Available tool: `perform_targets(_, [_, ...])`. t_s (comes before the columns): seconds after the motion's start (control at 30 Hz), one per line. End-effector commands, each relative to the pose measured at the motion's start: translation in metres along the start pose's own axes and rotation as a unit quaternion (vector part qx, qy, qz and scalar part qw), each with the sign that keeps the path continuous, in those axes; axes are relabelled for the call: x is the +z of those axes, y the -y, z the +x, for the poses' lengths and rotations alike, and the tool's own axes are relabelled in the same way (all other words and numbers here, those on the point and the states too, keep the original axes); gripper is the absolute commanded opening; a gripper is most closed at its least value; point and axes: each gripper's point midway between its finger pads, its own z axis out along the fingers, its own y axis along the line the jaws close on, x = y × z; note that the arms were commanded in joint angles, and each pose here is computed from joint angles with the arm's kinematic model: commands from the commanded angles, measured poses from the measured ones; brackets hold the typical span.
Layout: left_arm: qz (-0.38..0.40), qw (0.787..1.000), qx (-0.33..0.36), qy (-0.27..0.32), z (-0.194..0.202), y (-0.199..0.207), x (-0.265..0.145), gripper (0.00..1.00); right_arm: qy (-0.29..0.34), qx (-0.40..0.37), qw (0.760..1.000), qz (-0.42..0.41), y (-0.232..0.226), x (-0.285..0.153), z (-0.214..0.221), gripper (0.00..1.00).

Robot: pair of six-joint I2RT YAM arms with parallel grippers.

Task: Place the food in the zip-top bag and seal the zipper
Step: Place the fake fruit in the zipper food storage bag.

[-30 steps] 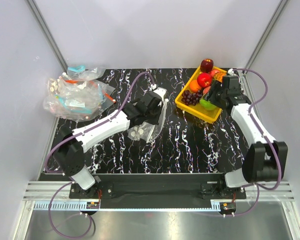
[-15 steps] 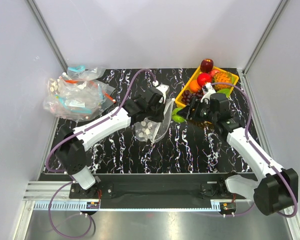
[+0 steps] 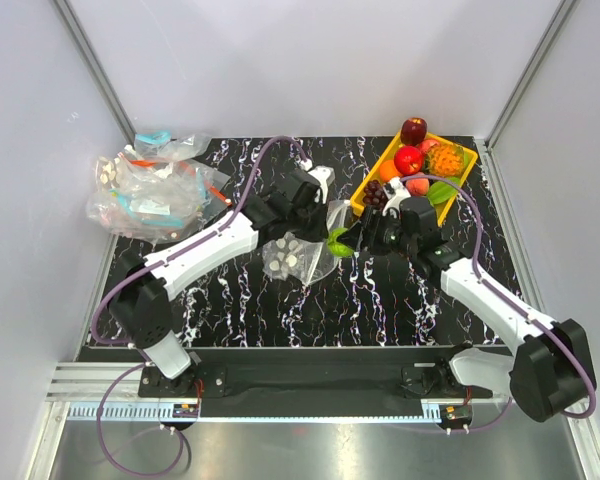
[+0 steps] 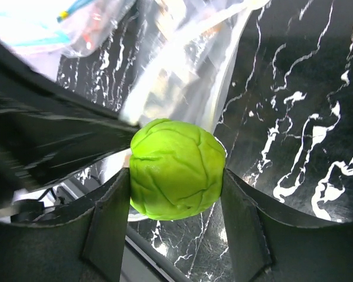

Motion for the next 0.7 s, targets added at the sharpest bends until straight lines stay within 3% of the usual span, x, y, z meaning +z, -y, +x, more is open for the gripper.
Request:
perform_targets(0.0, [0.09, 0.994, -0.009, 0.059, -0.033, 0.039, -0.033, 0.0, 0.011, -0.003, 1.0, -0.008, -0.001, 0.01, 0.002, 0.42])
perform_targets(0.27, [0.155, 0.986, -0.025, 0.054, -0.031, 0.057, -0.042, 0.0, 0.023, -0.001, 0.999, -0.024, -0.009, 0.017, 0.001, 0.41])
perform_targets(0.67, [0.241, 0.966, -0.08, 0.049, -0.026, 0.062, -0.046, 0.0, 0.095, 0.019, 0.992, -0.081, -0.024, -0.008, -0.003, 0.42])
